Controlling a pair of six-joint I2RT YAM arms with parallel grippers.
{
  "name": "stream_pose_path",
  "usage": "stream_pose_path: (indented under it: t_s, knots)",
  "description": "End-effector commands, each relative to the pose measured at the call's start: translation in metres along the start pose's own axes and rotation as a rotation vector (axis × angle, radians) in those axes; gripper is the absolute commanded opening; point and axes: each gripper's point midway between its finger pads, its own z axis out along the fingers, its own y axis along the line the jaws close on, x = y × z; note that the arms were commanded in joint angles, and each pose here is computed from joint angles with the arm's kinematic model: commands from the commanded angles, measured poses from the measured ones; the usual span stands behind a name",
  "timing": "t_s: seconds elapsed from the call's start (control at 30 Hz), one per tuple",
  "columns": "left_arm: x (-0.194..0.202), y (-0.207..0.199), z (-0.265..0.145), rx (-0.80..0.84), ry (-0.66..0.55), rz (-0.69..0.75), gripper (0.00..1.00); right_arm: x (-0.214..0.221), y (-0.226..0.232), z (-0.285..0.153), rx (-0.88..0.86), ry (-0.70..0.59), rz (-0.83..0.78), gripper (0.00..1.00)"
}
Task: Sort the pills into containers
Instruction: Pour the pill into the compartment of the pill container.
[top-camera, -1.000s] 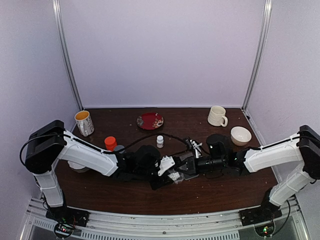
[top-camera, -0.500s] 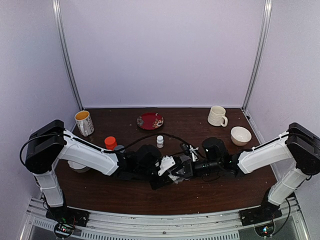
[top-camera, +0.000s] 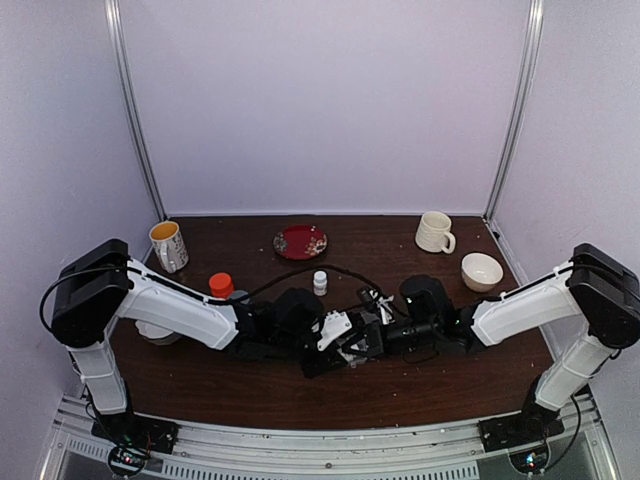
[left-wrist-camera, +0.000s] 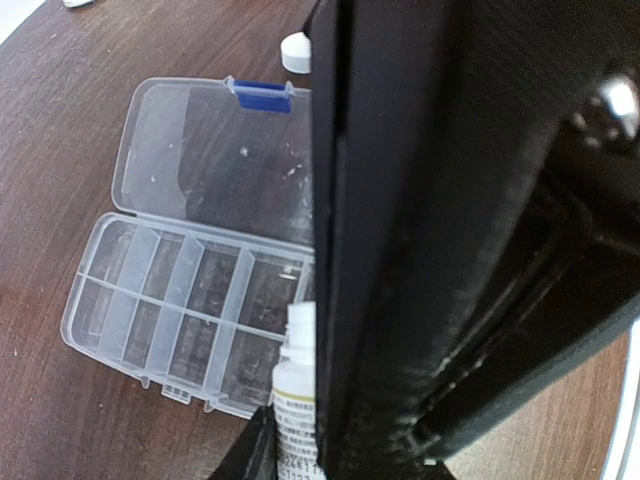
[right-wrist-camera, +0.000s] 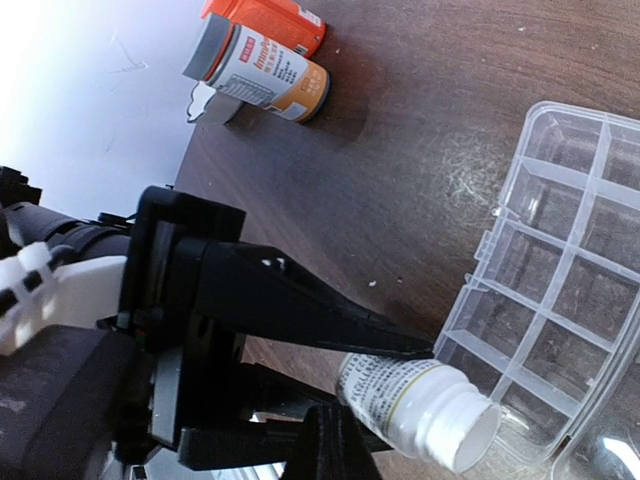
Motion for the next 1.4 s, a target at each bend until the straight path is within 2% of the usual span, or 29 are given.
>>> stream_pose_path:
  t_s: [0.0, 0.07, 0.23, 0.4, 0.47, 0.57, 0.67, 0.73, 0.83, 0.93, 1.03, 1.17, 1.37]
  knots:
    - [-0.016, -0.003, 0.001, 0.012, -0.034, 0.012, 0.00, 0.006, -0.025, 0.004, 0.139, 0.042, -0.010, 0.00]
    - [-0.016, -0.002, 0.001, 0.011, -0.022, 0.014, 0.00, 0.006, -0.027, 0.003, 0.147, 0.037, -0.019, 0.00]
    - [-0.014, -0.001, 0.000, 0.004, 0.000, 0.012, 0.00, -0.012, 0.008, -0.011, -0.006, -0.086, -0.032, 0.00]
    - [-0.016, -0.001, 0.000, 0.005, -0.002, 0.015, 0.00, -0.013, 0.023, -0.011, -0.111, -0.102, -0.013, 0.00]
    - [-0.016, -0.001, 0.000, 0.005, -0.001, 0.017, 0.00, -0.007, 0.013, -0.005, -0.087, -0.079, 0.012, 0.00]
    - [-0.017, -0.001, 0.000, 0.005, -0.001, 0.019, 0.00, 0.006, -0.024, 0.005, 0.085, -0.009, 0.025, 0.00]
    - [-0.018, -0.001, 0.000, 0.006, 0.000, 0.019, 0.00, 0.001, -0.029, -0.004, 0.159, -0.019, -0.019, 0.00]
    - [-0.019, -0.002, 0.000, 0.008, -0.002, 0.021, 0.00, -0.009, -0.017, -0.012, 0.145, -0.059, -0.049, 0.00]
    - [-0.019, -0.001, 0.000, 0.008, -0.001, 0.023, 0.00, -0.023, 0.015, -0.024, 0.029, -0.132, -0.079, 0.00]
    - [-0.020, -0.001, 0.000, 0.005, 0.001, 0.025, 0.00, -0.026, 0.029, -0.027, -0.037, -0.149, -0.082, 0.00]
    - [-0.021, -0.001, 0.001, 0.008, 0.004, 0.027, 0.00, -0.017, 0.009, -0.015, 0.029, -0.096, -0.055, 0.00]
    - [-0.021, -0.001, 0.002, 0.009, 0.014, 0.028, 0.00, 0.000, -0.035, -0.002, 0.214, 0.008, -0.026, 0.00]
    - [-0.022, 0.000, 0.002, 0.002, 0.012, 0.031, 0.00, -0.013, -0.014, -0.012, 0.143, -0.063, -0.046, 0.00]
